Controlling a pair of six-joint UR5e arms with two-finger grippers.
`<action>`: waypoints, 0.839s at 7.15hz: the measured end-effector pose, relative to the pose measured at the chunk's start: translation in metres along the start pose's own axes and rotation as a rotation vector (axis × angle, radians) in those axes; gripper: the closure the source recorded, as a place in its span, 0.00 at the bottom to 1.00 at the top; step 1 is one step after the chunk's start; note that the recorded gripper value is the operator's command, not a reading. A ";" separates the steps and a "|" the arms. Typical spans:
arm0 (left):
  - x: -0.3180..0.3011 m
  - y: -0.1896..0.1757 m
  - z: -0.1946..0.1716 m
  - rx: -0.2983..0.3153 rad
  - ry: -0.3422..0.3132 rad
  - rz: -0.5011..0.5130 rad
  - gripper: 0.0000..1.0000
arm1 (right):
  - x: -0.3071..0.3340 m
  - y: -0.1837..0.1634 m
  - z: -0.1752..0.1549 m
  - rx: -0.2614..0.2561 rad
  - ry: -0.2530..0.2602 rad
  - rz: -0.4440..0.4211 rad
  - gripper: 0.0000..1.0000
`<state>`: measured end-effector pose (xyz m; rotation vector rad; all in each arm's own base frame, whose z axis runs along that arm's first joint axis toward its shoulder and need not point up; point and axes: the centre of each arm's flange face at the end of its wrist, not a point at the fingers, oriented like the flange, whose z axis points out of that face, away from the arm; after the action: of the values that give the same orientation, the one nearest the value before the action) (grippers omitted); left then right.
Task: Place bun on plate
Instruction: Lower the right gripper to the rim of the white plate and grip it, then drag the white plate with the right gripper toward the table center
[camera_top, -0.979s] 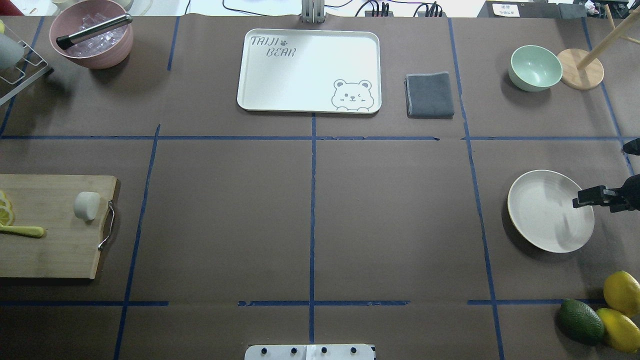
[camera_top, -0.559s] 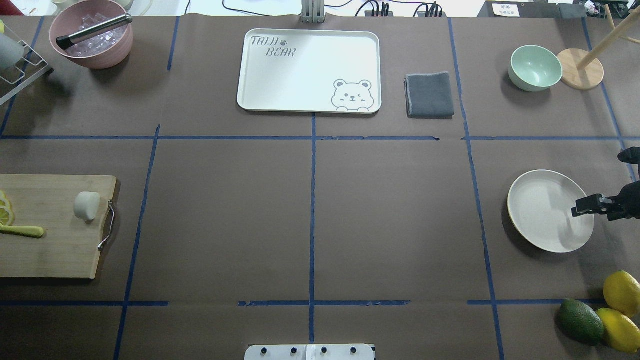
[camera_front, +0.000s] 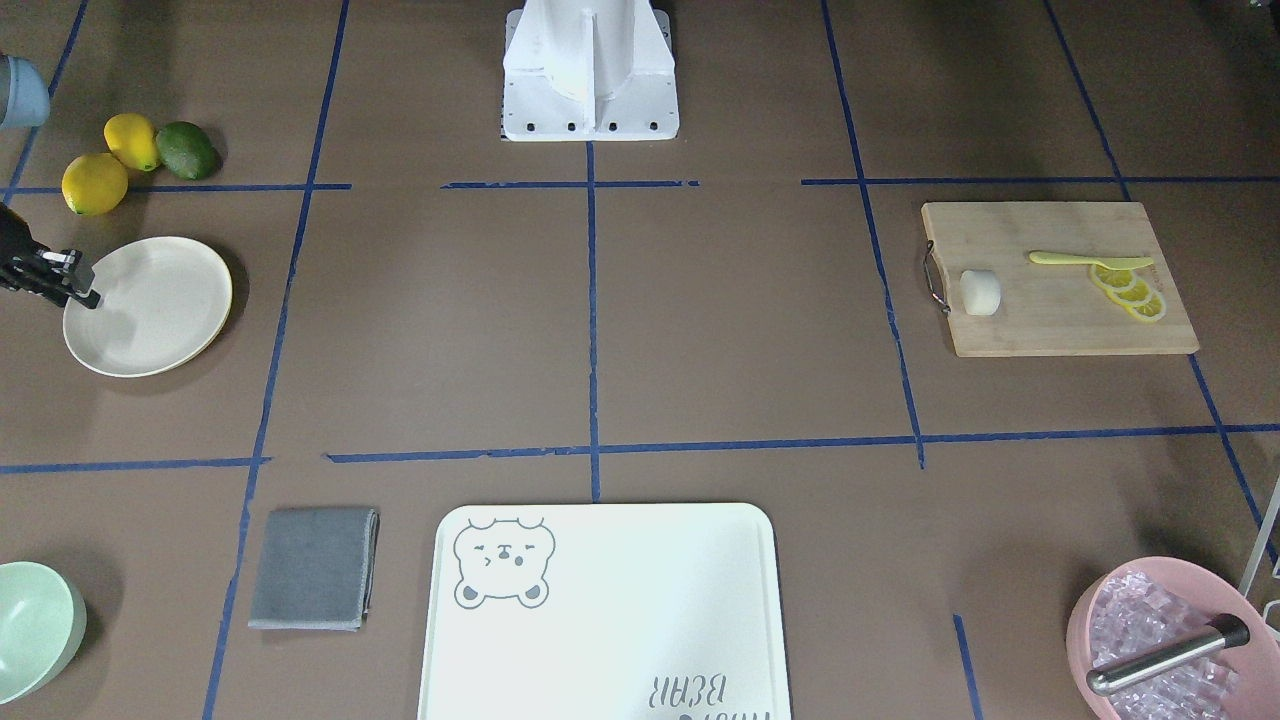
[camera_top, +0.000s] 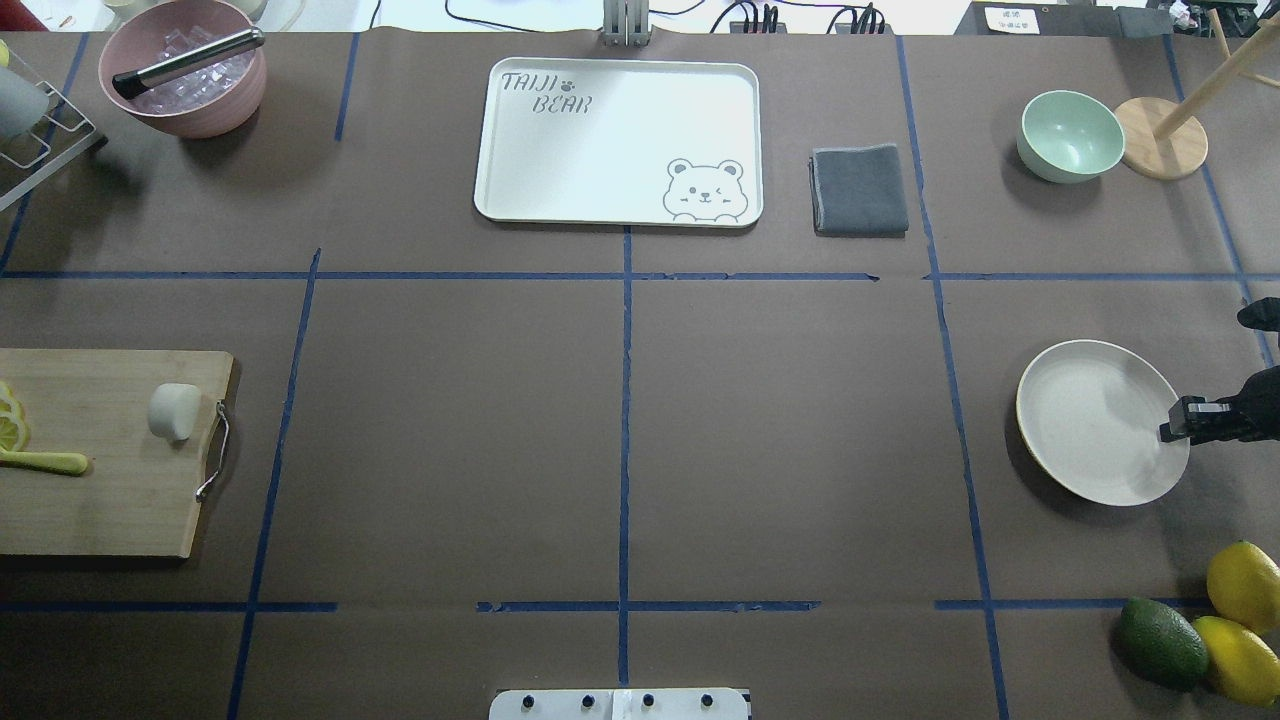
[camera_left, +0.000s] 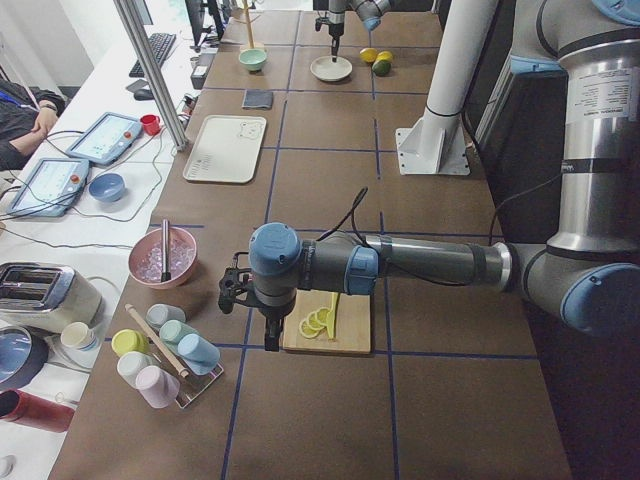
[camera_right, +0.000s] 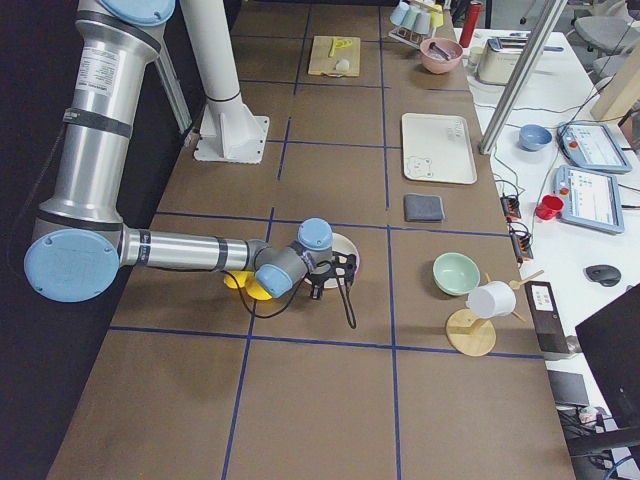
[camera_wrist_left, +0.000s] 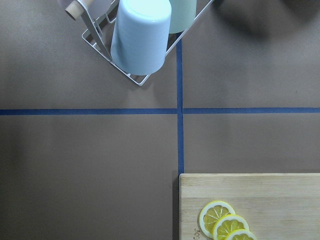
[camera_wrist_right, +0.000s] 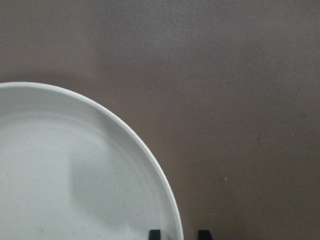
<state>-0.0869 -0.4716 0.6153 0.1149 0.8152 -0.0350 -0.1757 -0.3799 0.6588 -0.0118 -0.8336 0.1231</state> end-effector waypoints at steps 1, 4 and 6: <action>0.000 0.000 0.000 0.000 0.000 0.001 0.00 | 0.000 0.000 -0.001 0.002 -0.002 -0.001 1.00; 0.001 -0.002 -0.001 0.002 -0.001 0.002 0.00 | -0.029 0.004 -0.036 0.015 -0.087 -0.023 1.00; 0.001 -0.002 -0.001 0.003 -0.001 0.004 0.00 | -0.082 -0.013 -0.076 0.026 -0.214 0.018 1.00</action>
<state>-0.0873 -0.4731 0.6135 0.1195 0.8134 -0.0326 -0.1723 -0.3989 0.5479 0.0189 -1.0456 0.1535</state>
